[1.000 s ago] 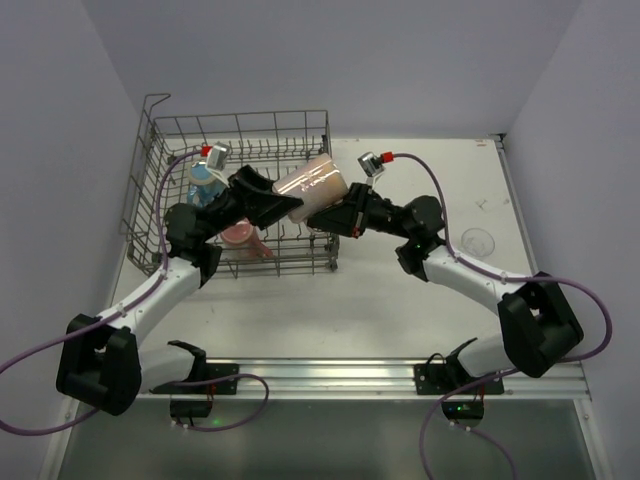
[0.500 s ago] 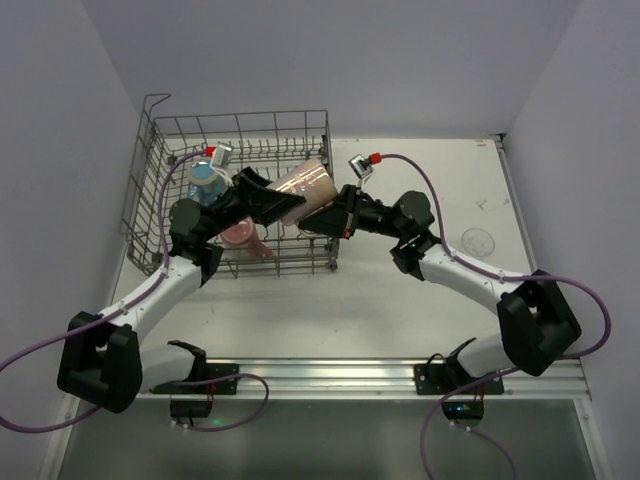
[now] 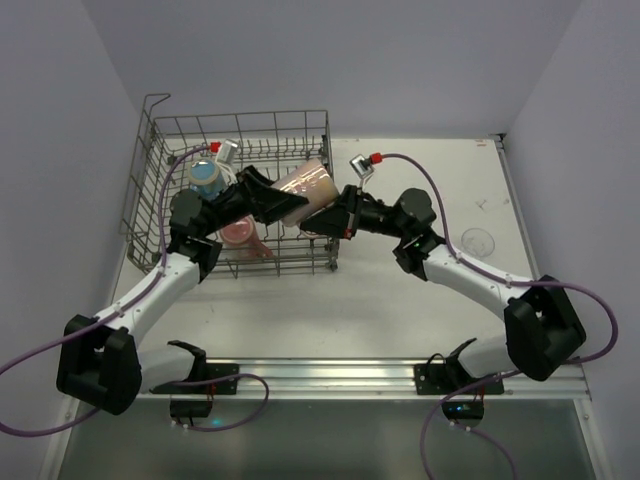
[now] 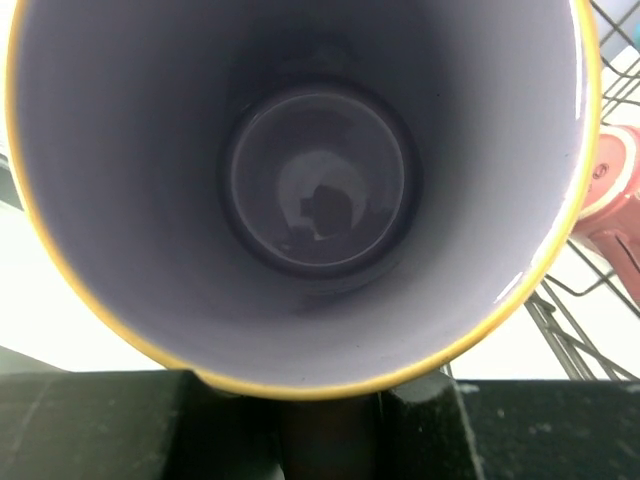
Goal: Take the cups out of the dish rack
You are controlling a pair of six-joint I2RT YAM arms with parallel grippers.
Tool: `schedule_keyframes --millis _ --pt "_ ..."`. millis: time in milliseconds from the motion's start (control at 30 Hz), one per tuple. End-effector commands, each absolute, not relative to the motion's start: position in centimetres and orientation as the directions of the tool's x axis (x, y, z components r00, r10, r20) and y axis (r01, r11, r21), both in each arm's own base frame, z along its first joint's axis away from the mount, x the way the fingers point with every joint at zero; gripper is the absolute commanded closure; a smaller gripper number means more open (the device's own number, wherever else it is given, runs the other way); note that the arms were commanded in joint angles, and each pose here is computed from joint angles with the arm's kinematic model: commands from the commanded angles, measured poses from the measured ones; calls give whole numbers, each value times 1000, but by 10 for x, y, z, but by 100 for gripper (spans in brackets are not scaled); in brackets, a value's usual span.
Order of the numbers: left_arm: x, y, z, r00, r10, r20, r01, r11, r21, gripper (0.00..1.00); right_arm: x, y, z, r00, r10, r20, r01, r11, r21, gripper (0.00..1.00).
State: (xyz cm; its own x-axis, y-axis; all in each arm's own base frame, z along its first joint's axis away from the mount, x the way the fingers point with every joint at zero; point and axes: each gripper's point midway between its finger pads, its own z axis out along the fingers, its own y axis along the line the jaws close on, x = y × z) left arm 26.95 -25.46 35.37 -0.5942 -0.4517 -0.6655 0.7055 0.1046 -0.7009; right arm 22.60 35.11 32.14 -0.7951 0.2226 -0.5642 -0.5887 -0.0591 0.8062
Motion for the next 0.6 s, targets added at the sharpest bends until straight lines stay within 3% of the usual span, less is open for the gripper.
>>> schedule_keyframes --millis 0,233,433,567 --pt "263 -263 378 -554 -424 -717 766 78 -638 100 206 359 316 -763 110 -637 -642 -24 766 81" --pt "264 -262 371 -570 -421 -705 756 68 -652 100 208 347 307 -753 109 -649 -649 38 760 42" --pt "260 -261 375 -579 -427 -694 756 38 -654 100 210 342 307 -742 117 -661 -661 42 749 27" --pt "261 -256 376 -573 -427 -699 757 50 -651 100 217 328 307 -727 153 -669 -668 65 741 24"
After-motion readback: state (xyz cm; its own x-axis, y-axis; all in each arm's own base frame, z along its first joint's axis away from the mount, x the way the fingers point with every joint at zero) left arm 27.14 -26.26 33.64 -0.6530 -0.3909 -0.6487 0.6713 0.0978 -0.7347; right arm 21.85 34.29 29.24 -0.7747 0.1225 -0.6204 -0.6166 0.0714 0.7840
